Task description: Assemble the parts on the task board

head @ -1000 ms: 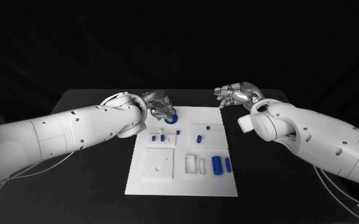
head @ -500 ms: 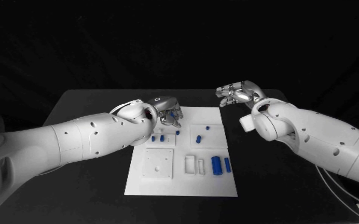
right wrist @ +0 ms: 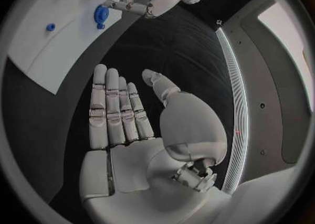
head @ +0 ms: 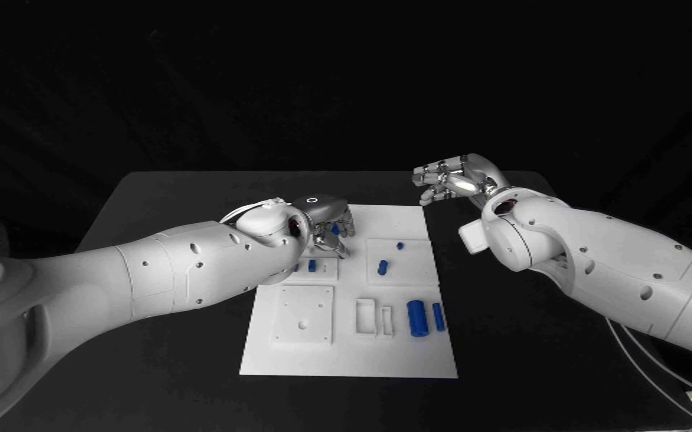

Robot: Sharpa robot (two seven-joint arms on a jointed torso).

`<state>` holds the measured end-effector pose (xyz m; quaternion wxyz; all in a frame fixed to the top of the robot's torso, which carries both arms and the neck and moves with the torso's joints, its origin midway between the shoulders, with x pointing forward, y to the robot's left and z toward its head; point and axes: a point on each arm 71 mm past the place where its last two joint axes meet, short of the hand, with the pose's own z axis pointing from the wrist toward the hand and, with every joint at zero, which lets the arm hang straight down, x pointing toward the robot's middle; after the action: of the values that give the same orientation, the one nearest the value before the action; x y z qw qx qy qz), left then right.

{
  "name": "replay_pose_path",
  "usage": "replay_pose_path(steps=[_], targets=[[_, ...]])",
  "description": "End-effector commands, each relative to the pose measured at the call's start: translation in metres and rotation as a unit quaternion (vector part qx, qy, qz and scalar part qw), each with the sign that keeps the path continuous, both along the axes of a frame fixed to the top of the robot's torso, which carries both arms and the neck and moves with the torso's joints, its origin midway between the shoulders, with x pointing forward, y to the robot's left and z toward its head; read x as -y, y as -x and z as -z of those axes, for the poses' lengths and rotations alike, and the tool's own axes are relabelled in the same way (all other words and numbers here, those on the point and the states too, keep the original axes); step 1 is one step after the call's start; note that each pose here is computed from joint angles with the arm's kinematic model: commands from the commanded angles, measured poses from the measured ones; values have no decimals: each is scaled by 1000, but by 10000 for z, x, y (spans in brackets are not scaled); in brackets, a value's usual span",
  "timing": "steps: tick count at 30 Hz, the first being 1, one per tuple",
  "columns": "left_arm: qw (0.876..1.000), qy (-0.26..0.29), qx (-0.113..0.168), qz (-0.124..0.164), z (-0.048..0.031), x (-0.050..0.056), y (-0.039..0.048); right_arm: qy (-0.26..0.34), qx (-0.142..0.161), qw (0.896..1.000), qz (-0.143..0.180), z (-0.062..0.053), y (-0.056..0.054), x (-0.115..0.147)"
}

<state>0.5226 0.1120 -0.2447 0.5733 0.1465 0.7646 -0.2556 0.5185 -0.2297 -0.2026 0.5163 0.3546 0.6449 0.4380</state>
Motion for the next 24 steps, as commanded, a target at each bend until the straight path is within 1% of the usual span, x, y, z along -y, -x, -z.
replay_pose_path(steps=[1, 8, 15, 24], targets=[[1000, -25, -7, 10, 54, 25, 8, -4, 1, 1000, -5, -7, 7, -24], [999, -34, -13, 8, 139, 20, 4, -5, 1, 1000, -6, -13, 13, -33], [999, -35, -14, 3, 179, 0, -14, -6, 2, 1000, -7, -15, 14, -36], [999, -35, -16, 0, 251, 2, -14, -7, 3, 1000, -8, -21, 20, -48]])
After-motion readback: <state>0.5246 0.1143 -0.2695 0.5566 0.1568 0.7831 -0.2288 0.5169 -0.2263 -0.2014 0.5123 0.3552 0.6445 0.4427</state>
